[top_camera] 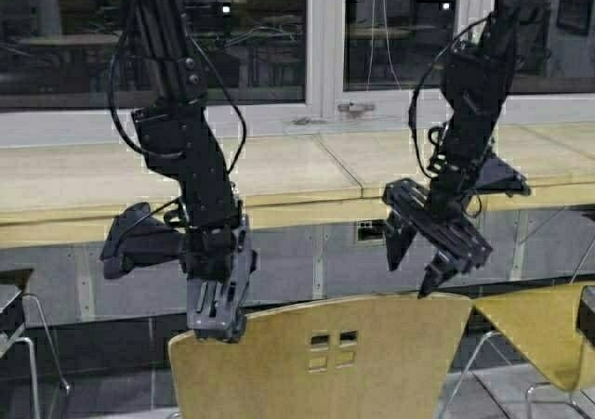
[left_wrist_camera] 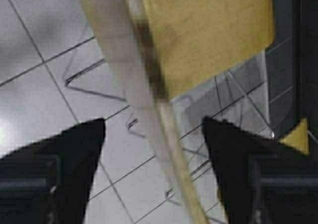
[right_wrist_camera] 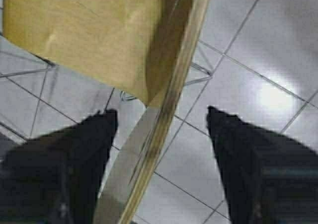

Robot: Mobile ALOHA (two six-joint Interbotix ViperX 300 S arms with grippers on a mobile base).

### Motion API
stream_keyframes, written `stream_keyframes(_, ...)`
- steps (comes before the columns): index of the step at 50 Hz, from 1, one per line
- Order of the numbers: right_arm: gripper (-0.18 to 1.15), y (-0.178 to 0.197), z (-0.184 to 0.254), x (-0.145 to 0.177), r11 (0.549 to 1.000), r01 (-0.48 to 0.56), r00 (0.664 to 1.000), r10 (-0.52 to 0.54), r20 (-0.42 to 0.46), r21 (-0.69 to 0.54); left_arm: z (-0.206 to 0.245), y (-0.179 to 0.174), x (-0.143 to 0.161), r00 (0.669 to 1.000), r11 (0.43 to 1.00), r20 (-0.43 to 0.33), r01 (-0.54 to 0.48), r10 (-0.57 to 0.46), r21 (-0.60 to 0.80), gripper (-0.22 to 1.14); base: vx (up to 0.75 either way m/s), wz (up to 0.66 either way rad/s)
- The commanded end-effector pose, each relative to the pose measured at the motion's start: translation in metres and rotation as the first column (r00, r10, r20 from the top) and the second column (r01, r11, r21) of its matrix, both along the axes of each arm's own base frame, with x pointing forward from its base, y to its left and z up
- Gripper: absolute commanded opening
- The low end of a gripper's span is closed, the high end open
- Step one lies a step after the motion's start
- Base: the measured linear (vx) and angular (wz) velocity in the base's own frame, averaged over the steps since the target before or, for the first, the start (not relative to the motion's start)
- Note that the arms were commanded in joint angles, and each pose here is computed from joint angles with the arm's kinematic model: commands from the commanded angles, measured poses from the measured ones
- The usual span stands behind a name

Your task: Push the chairs under the table

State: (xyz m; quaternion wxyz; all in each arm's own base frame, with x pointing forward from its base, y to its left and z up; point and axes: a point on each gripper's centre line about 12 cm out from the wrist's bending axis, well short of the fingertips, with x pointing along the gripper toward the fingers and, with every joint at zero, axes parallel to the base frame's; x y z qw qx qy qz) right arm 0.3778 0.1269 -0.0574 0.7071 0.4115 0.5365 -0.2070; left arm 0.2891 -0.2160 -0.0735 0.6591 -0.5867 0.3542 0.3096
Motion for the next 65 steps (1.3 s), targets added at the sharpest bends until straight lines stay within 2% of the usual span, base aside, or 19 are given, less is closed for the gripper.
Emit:
stream_keyframes(1, 0.90, 0.003, -0.003, 0.006, 1.000, 0.009, 1.000, -0.009, 0.004, 0.008, 0.001, -0.006, 0.013, 1.000, 1.000, 0.027, -0.009, 0.009, -0.018, 0.93, 0.03, 0.02)
stream_keyframes(13, 0.90, 0.004, -0.037, 0.010, 1.000, 0.006, 0.999, -0.006, -0.034, -0.005, -0.026, -0.012, 0.027, 1.000, 1.000, 0.023, -0.020, 0.020, -0.012, 0.93, 0.03, 0.02)
stream_keyframes(26, 0.90, 0.010, -0.069, 0.022, 1.000, -0.013, 0.998, 0.013, -0.061, -0.004, -0.049, -0.025, 0.053, 0.999, 0.999, 0.051, -0.014, 0.015, -0.029, 0.93, 0.00, 0.01)
stream_keyframes(31, 0.86, 0.011, -0.076, 0.025, 1.000, -0.023, 0.998, 0.023, -0.065, -0.004, -0.056, -0.026, 0.057, 0.999, 1.000, 0.053, -0.009, 0.011, -0.029, 0.88, 0.00, 0.00)
stream_keyframes(36, 0.71, 0.013, -0.077, 0.029, 0.999, -0.039, 0.998, 0.039, -0.054, -0.006, -0.057, -0.026, 0.058, 0.999, 0.999, 0.052, -0.014, 0.015, -0.029, 0.72, 0.00, 0.00)
stream_keyframes(44, 0.25, 0.016, -0.078, 0.036, 0.997, -0.079, 0.996, 0.079, -0.040, -0.010, -0.060, -0.021, 0.059, 0.999, 0.999, 0.046, -0.027, 0.028, -0.026, 0.32, 0.00, 0.00)
stream_keyframes(49, 0.02, 0.020, -0.078, 0.042, 0.995, -0.101, 0.994, 0.101, -0.036, -0.004, -0.060, -0.017, 0.061, 0.998, 0.999, 0.042, -0.047, 0.048, -0.027, 0.15, 0.00, 0.00)
stream_keyframes(54, 0.02, 0.023, -0.078, 0.048, 0.993, -0.116, 0.993, 0.116, -0.031, 0.004, -0.061, -0.011, 0.062, 0.997, 0.997, 0.036, -0.068, 0.069, -0.027, 0.07, 0.00, 0.00)
stream_keyframes(65, 0.04, 0.033, -0.077, 0.052, 0.988, -0.153, 0.988, 0.153, -0.023, 0.009, -0.061, 0.010, 0.065, 0.993, 0.993, 0.024, -0.114, 0.115, -0.013, 0.07, 0.03, 0.03)
